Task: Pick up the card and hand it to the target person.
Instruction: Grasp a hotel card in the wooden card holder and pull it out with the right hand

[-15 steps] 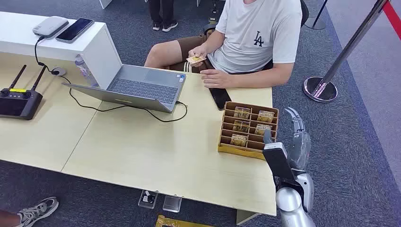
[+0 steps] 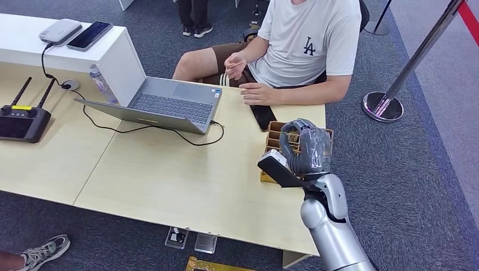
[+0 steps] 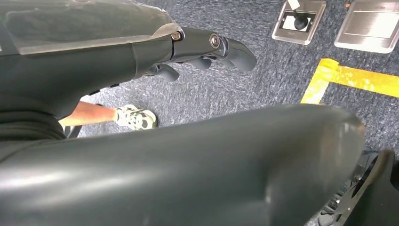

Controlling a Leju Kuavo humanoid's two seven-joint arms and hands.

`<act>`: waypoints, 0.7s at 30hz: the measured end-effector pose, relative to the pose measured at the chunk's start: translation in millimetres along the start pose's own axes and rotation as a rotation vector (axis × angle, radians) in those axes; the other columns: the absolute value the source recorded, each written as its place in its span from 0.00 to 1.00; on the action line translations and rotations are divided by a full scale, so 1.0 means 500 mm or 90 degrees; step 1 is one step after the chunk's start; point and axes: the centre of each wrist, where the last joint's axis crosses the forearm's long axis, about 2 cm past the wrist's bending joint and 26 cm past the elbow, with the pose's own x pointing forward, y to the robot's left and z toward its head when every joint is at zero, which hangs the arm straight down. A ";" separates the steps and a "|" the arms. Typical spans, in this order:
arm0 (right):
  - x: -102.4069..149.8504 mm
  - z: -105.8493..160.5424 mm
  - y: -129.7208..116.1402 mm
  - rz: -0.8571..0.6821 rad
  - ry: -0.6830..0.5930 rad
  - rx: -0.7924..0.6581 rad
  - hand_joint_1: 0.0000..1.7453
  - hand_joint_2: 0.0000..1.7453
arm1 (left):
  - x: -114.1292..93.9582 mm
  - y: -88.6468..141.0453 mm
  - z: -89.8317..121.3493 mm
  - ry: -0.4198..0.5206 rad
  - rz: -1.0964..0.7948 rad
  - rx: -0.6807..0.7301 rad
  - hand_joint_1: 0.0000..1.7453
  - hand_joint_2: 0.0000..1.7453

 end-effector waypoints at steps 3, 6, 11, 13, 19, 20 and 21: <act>-0.003 -0.017 0.011 0.038 0.003 0.025 0.23 1.00 | 0.000 0.001 0.000 0.000 0.000 0.002 0.00 0.00; -0.010 -0.029 0.019 0.075 0.014 0.047 0.23 1.00 | 0.000 0.001 0.000 0.000 0.002 0.004 0.00 0.00; -0.031 -0.030 0.030 0.133 0.044 0.072 0.40 1.00 | -0.002 0.001 0.000 0.002 0.015 0.009 0.00 0.00; -0.039 -0.027 0.032 0.144 0.053 0.076 0.53 1.00 | -0.002 0.000 0.000 0.003 0.018 0.010 0.00 0.00; -0.060 -0.020 0.027 0.143 0.067 0.073 0.87 1.00 | -0.003 -0.003 0.000 0.005 0.018 0.004 0.00 0.00; -0.063 -0.019 0.025 0.143 0.068 0.071 0.89 1.00 | -0.003 -0.003 0.000 0.005 0.018 0.004 0.00 0.00; -0.066 -0.019 0.021 0.144 0.070 0.069 0.88 1.00 | -0.004 -0.003 0.000 0.005 0.017 0.003 0.00 0.00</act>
